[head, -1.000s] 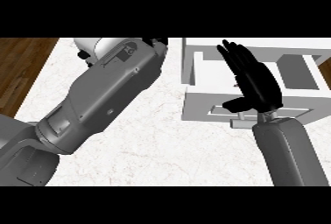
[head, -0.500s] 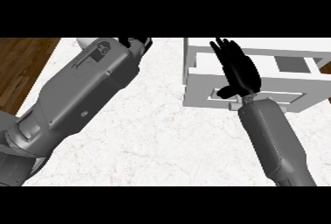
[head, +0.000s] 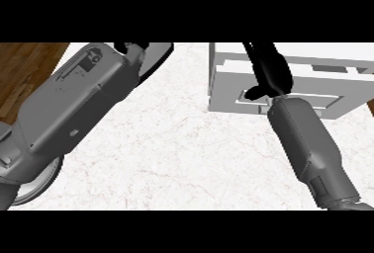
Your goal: Pick up the can, place it into the drawer and close the drawer
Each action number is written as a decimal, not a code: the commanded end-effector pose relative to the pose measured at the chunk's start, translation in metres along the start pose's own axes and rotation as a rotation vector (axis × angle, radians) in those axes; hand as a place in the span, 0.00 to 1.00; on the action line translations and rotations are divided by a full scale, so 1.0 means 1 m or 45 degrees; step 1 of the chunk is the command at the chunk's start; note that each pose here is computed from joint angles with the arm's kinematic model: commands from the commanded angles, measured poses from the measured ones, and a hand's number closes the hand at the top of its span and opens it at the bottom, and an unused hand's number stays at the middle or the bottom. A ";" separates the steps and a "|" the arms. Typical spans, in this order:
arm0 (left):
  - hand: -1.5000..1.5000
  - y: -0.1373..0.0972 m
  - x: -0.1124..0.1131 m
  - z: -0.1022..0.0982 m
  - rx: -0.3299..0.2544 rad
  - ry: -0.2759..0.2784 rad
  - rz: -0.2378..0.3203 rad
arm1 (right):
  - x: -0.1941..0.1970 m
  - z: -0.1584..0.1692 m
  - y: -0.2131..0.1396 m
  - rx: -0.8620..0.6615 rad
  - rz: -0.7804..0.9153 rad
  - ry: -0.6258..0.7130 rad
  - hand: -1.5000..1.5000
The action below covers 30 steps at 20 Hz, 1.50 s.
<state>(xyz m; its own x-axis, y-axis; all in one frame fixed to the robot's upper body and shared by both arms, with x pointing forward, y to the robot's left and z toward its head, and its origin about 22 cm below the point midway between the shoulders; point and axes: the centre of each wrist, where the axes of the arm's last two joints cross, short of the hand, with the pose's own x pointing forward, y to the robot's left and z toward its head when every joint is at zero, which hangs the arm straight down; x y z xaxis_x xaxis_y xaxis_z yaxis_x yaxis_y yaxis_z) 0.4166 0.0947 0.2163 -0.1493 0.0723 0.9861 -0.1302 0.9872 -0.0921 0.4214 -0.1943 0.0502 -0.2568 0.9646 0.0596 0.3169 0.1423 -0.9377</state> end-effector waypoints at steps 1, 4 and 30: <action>0.00 0.004 -0.007 0.012 -0.010 0.016 0.015 | -0.021 0.007 0.012 -0.003 -0.012 0.066 0.00; 0.00 -0.004 0.007 0.014 -0.009 -0.002 0.012 | -0.011 -0.004 0.014 -0.034 0.019 0.085 0.00; 0.00 0.022 0.024 0.024 -0.060 -0.031 -0.006 | 0.012 -0.077 -0.049 -0.076 -0.413 0.119 0.00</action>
<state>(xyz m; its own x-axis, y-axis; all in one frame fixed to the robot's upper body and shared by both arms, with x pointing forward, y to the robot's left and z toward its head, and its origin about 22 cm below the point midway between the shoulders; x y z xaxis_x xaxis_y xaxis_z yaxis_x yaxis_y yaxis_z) 0.3880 0.1142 0.2324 -0.1632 0.0700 0.9841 -0.0792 0.9933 -0.0838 0.4636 -0.1930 0.0909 -0.2297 0.9575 0.1744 0.2669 0.2343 -0.9348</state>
